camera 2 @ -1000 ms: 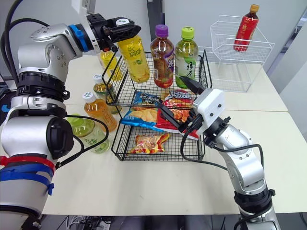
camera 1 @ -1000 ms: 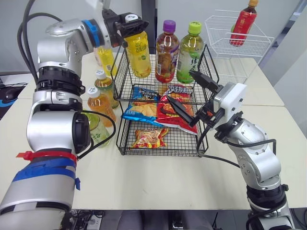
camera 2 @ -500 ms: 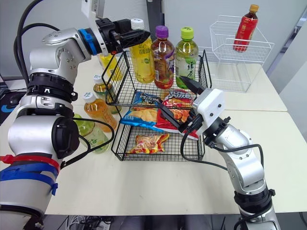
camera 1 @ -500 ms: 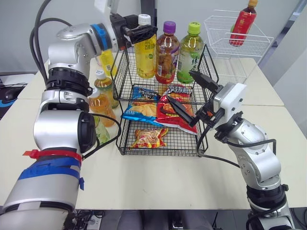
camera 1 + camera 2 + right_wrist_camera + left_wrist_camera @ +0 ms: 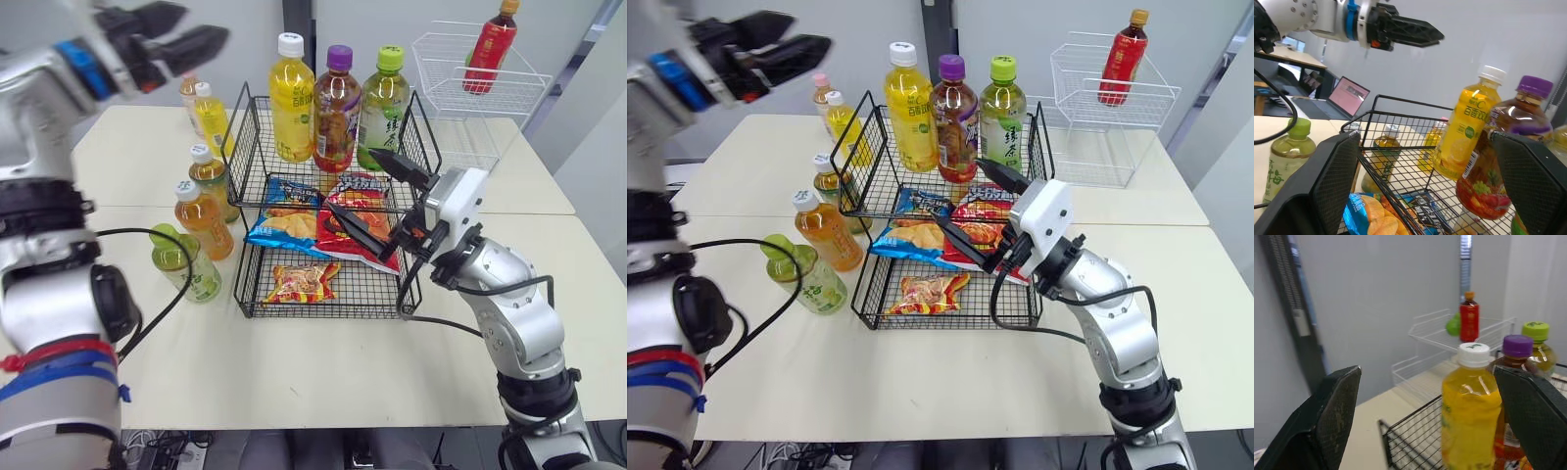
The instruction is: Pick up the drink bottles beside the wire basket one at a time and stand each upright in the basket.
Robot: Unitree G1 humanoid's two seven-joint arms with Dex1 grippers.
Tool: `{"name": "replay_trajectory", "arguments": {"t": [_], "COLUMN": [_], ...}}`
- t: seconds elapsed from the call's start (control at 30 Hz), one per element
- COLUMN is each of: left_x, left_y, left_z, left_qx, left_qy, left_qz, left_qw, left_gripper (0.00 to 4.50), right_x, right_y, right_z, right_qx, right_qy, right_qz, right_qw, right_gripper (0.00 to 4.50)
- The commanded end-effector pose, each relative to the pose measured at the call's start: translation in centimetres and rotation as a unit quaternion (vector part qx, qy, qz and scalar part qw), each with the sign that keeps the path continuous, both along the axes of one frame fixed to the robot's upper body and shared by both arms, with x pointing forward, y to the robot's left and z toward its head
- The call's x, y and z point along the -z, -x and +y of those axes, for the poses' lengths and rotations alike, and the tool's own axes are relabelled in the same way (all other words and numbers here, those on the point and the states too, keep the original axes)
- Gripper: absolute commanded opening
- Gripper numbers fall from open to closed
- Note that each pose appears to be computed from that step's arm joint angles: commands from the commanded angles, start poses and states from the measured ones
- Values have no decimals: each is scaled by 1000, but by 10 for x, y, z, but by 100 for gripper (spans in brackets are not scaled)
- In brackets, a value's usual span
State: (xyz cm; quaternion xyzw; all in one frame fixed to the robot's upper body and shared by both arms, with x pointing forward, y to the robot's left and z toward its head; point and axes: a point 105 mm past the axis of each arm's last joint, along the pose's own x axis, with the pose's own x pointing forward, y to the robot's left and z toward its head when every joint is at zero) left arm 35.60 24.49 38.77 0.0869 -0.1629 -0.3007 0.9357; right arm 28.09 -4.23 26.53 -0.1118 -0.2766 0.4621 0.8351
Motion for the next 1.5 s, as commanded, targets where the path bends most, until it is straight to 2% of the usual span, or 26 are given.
{"name": "replay_trajectory", "arguments": {"t": [0.03,0.1,0.23,0.4,0.6,0.73,0.9,1.13,1.3,1.5], "left_x": [-2,14,50,102,160,181,179,173,178,181], "left_y": [32,47,90,143,205,229,218,170,126,93], "left_z": [22,36,62,68,62,54,44,32,26,12], "left_qx": [-45,-78,-121,-158,-216,-239,-233,-213,-196,-158], "left_qy": [-12,-25,10,41,72,79,79,62,42,27], "left_qz": [-30,-22,6,70,151,187,170,134,129,122], "left_qw": [998,996,993,984,962,949,954,966,971,980], "left_gripper": [448,448,448,448,448,448,448,448,448,448], "right_x": [-9,-7,-1,10,18,18,21,21,20,18], "right_y": [6,6,10,18,20,18,15,13,15,16], "right_z": [3,7,13,15,19,25,28,25,22,17], "right_qx": [-52,-89,-188,-291,-330,-328,-316,-287,-259,-229], "right_qy": [8,25,74,125,135,122,124,123,119,116], "right_qz": [-22,-20,-5,24,47,55,50,42,39,37], "right_qw": [998,996,979,948,933,935,939,949,958,966], "right_gripper": [450,450,450,450,450,450,450,450,450,450]}}
